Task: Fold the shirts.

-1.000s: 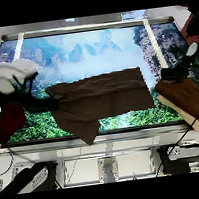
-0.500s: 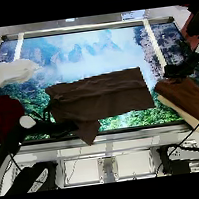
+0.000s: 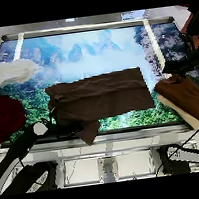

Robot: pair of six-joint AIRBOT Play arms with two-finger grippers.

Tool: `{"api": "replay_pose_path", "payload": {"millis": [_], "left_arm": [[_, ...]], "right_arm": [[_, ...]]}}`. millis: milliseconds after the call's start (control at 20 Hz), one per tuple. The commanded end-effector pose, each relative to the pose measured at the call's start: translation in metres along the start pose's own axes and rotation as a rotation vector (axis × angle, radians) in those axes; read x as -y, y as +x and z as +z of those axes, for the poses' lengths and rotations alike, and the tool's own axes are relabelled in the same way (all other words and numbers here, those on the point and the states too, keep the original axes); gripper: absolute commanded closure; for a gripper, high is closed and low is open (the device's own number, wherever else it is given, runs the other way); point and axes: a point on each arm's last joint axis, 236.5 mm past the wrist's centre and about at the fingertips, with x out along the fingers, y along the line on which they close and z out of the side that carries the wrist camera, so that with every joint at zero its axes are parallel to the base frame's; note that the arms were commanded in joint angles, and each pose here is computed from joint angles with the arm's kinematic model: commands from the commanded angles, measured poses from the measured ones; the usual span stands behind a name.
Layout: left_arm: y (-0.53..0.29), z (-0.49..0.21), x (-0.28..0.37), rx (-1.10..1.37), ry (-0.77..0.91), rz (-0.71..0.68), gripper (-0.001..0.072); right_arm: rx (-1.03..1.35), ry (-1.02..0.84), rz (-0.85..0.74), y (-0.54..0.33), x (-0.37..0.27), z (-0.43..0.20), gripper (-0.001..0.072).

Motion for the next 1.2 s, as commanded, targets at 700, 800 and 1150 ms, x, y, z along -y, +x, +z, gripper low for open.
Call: {"api": "replay_pose_path", "payload": {"millis": [700,800,1150], "left_arm": [[0.018,-0.014,0.003,-0.091,-0.059,-0.027,0.0698],[0.018,-0.015,0.003,-0.093,-0.053,-0.027,0.0698],[0.018,-0.012,0.003,-0.082,-0.040,-0.029,0.0698]], "right_arm": [[-0.372,0.175,0.166,0.067,-0.017,-0.132,0.0386],[-0.438,0.252,0.216,0.086,-0.026,-0.178,0.0386],[-0.321,0.561,0.298,0.133,-0.054,-0.209,0.0266]]}}
